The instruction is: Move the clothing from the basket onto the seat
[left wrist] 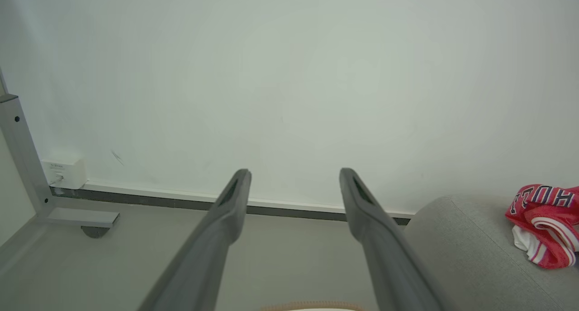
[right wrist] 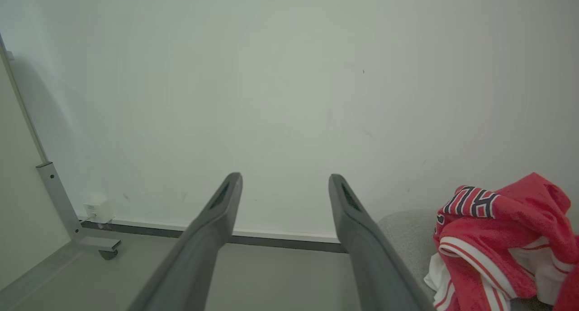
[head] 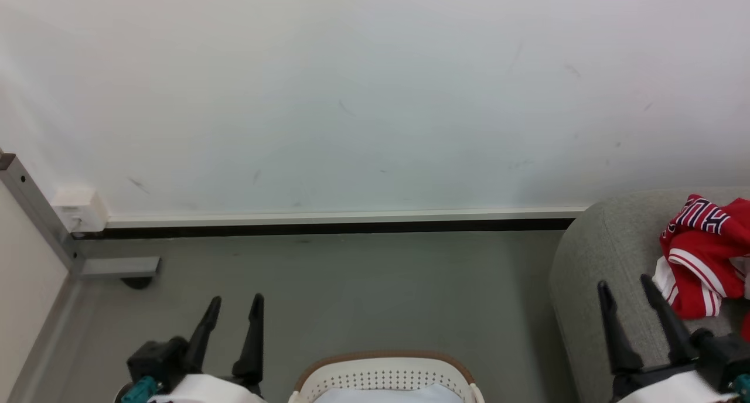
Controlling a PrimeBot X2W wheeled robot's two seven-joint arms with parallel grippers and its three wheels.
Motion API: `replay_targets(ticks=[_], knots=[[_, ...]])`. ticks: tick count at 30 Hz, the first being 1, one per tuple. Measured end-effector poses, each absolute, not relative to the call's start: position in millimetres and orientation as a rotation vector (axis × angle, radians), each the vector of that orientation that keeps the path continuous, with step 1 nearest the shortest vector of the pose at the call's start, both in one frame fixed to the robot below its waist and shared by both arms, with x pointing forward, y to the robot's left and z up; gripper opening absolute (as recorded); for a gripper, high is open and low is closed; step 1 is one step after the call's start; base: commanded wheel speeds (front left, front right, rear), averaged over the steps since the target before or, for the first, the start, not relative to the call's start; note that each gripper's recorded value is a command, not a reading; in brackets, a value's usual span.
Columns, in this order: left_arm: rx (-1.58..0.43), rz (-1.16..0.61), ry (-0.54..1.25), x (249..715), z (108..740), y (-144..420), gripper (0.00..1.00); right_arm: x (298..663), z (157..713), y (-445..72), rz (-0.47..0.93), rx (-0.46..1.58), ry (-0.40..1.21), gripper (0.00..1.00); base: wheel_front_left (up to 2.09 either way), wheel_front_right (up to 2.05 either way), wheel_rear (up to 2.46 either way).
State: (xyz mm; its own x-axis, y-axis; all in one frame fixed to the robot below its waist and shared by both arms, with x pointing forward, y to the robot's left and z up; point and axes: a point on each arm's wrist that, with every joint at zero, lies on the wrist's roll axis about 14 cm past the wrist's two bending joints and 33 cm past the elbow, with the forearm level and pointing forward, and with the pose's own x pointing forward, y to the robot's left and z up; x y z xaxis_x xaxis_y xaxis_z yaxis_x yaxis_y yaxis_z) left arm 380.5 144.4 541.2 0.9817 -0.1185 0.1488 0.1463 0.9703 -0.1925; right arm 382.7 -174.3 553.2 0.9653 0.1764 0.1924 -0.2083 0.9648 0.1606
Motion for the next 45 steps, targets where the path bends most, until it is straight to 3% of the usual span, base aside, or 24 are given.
replay_targets(ticks=[9, 36, 37, 45], knots=[[-0.195, -0.048, -0.07, 368.3, 508.5, 164.5, 1.0, 360.8, 530.8, -132.6, 0.239, 0.199, -0.137, 1.0, 0.0, 0.0, 0.0], [-0.204, -0.087, -0.068, 377.5, 506.8, 154.5, 1.0, 358.1, 528.2, -145.2, 0.19, 0.192, -0.135, 1.0, 0.0, 0.0, 0.0], [-0.207, -0.089, -0.062, 377.3, 505.0, 153.5, 0.0, 358.1, 528.2, -145.6, 0.188, 0.193, -0.135, 0.0, 0.0, 0.0, 0.0], [-0.26, -0.062, 0.04, 367.5, 476.0, 156.1, 0.0, 350.1, 503.0, -148.0, 0.162, 0.257, -0.05, 0.0, 0.0, 0.0, 0.0]])
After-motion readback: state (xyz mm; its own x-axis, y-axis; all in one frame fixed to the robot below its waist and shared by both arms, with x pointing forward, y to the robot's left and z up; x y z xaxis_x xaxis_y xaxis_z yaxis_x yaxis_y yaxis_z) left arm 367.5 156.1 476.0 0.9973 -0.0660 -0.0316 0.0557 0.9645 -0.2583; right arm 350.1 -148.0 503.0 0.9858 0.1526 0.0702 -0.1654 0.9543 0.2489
